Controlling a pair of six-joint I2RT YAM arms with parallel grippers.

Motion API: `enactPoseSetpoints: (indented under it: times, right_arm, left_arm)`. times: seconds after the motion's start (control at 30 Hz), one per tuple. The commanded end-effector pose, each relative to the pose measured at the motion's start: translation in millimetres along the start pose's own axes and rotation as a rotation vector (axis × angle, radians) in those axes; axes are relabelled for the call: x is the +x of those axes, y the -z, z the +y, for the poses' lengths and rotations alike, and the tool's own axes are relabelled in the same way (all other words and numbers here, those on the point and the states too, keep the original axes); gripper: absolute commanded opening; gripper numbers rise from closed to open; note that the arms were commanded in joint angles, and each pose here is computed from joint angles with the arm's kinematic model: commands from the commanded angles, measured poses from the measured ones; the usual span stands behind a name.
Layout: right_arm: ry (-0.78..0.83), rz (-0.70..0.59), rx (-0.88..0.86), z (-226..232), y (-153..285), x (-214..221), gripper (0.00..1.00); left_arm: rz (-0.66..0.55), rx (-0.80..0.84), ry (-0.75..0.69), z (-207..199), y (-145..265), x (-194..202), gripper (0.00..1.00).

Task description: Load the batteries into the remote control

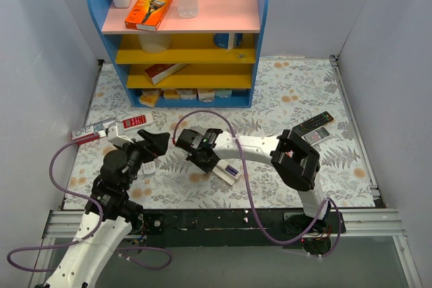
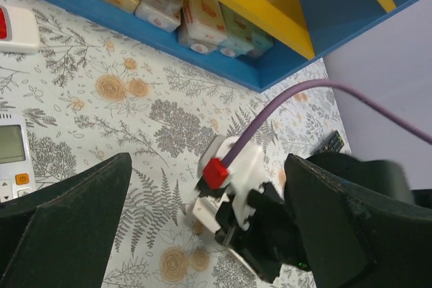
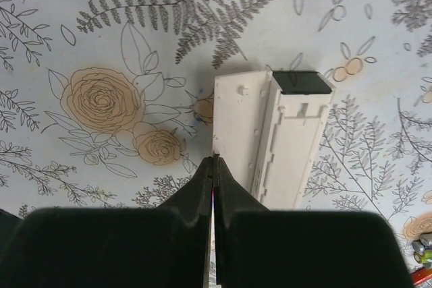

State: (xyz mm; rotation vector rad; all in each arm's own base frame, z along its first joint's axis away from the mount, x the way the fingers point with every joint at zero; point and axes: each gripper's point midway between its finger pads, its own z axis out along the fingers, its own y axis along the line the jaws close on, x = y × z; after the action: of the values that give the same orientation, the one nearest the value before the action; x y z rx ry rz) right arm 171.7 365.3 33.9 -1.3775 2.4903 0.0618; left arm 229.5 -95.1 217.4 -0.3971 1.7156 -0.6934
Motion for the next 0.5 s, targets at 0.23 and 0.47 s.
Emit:
enactPoseSetpoints:
  times: [0.23, 0.47]
  right_arm:
    - [-0.061, -0.114, -0.053, -21.3, 25.4, -12.8, 0.01]
    - [-0.082, -0.161, -0.103, -23.6, 33.8, -15.7, 0.01]
  left_arm:
    - [0.152, 0.007, 0.091, 8.5, -10.1, 45.9, 0.98]
    - [0.301, 0.05, 0.148, 6.9, -19.7, 85.8, 0.98]
